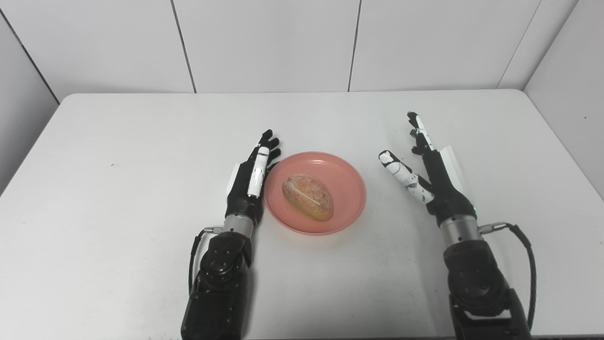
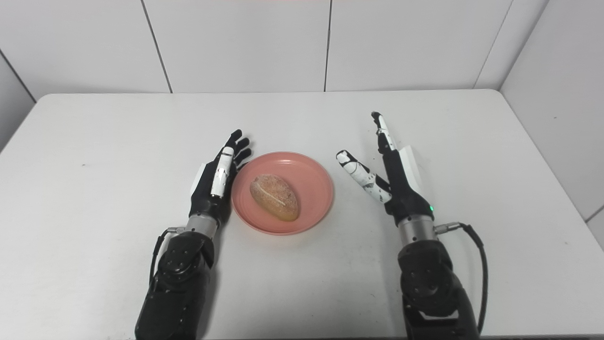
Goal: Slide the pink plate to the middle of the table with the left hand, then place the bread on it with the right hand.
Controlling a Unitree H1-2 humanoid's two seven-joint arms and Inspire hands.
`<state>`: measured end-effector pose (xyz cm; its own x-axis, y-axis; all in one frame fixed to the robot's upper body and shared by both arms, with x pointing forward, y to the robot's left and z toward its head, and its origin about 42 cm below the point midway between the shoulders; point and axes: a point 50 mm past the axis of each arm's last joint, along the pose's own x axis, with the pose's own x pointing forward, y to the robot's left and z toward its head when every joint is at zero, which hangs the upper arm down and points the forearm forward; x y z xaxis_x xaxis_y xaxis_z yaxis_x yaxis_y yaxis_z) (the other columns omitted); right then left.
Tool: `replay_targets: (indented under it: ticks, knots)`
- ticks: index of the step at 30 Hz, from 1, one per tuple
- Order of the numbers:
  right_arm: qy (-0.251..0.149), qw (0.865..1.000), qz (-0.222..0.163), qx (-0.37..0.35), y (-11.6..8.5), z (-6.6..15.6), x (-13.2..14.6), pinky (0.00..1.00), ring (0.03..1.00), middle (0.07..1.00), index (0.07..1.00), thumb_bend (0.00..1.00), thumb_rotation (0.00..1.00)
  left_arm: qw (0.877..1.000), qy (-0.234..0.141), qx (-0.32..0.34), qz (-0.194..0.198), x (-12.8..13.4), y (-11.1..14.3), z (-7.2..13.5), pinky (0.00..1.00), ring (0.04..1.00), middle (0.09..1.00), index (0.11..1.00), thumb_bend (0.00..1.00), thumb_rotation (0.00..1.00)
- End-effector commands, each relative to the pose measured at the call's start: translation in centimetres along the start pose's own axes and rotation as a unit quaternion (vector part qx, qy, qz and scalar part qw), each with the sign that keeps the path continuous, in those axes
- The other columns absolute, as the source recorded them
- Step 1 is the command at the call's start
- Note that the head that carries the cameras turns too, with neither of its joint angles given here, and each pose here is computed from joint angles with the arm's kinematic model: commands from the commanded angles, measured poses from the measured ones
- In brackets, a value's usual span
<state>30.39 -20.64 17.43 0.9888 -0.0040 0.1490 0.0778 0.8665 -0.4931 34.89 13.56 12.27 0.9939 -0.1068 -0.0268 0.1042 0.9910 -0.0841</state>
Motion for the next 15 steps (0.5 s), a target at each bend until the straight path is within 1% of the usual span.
replay_targets:
  ticks: [1,2,4,8,9,12,14,15]
  knots:
    - [-0.059,0.997,-0.028,0.037,0.0,1.2,0.2,0.91,0.966,0.985,0.988,0.71,1.0,0.999,-0.028,0.013,0.013,-0.3,0.4,1.1,0.96,0.968,0.976,0.968,0.37,1.0]
    - [-0.06,0.996,-0.031,0.053,0.2,0.9,-0.1,0.92,0.978,0.994,0.995,0.68,1.0,0.999,-0.029,0.014,0.013,-0.6,0.5,1.2,0.96,0.972,0.98,0.973,0.37,1.0]
    - [-0.06,0.993,-0.029,0.096,0.8,0.2,-0.8,0.93,0.981,0.998,0.996,0.65,1.0,0.999,-0.033,0.01,0.017,-1.4,0.7,1.3,0.97,0.972,0.979,0.972,0.37,1.0]
    - [-0.045,0.986,-0.016,0.16,2.2,-0.7,-2.5,0.95,0.993,1.0,0.995,0.63,1.0,0.999,-0.046,0.009,0.021,-3.5,1.0,1.4,0.99,0.987,0.988,0.982,0.37,1.0]
    - [-0.04,0.985,-0.015,0.168,2.5,-0.7,-2.8,0.95,0.99,1.0,0.994,0.62,1.0,0.999,-0.047,0.011,0.023,-3.9,1.1,1.3,0.99,0.986,0.988,0.983,0.38,1.0]
    - [-0.033,0.983,-0.009,0.181,3.3,-0.8,-3.5,0.92,0.972,0.988,0.984,0.52,1.0,0.999,-0.046,0.016,0.024,-4.8,1.5,1.1,0.98,0.983,0.991,0.988,0.4,1.0]
    - [-0.031,0.981,-0.002,0.189,3.6,-0.9,-3.7,0.92,0.969,0.987,0.983,0.51,1.0,0.999,-0.045,0.019,0.022,-5.1,1.5,1.1,0.98,0.982,0.99,0.988,0.4,1.0]
    - [-0.03,0.981,0.001,0.194,3.6,-0.9,-3.7,0.91,0.964,0.983,0.98,0.48,1.0,0.999,-0.045,0.019,0.021,-5.1,1.6,1.1,0.98,0.982,0.99,0.987,0.4,1.0]
